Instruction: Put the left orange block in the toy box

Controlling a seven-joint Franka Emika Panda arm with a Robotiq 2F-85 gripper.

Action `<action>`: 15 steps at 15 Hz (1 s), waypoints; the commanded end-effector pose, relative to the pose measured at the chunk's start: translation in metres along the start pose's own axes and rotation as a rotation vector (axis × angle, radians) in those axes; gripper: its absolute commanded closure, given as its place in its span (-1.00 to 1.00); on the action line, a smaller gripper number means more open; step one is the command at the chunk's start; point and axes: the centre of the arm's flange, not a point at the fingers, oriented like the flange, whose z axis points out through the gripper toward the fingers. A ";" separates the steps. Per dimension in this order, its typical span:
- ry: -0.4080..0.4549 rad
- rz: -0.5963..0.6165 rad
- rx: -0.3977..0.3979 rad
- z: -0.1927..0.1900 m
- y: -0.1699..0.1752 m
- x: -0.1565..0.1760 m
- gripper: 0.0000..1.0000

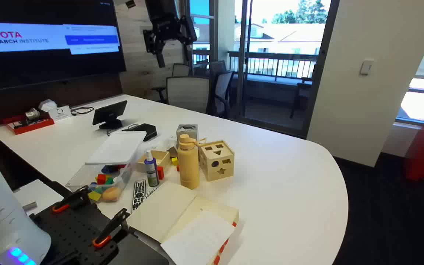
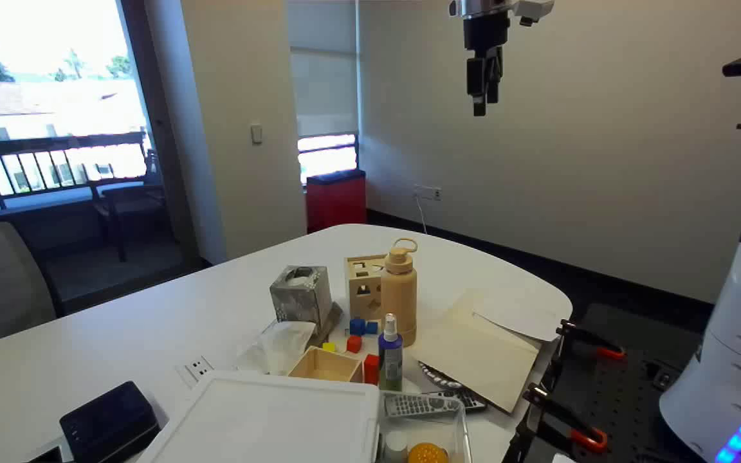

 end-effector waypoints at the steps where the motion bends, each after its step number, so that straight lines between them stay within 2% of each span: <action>1: 0.000 0.000 0.000 0.000 0.000 0.000 -1.00; 3: 0.008 -0.037 0.014 0.009 -0.014 0.011 -1.00; 6: 0.023 -0.122 0.066 0.031 -0.058 0.034 -1.00; 9: 0.030 -0.230 0.122 0.067 -0.124 0.056 -1.00; 15: -0.023 -0.421 0.154 0.151 -0.245 0.090 -1.00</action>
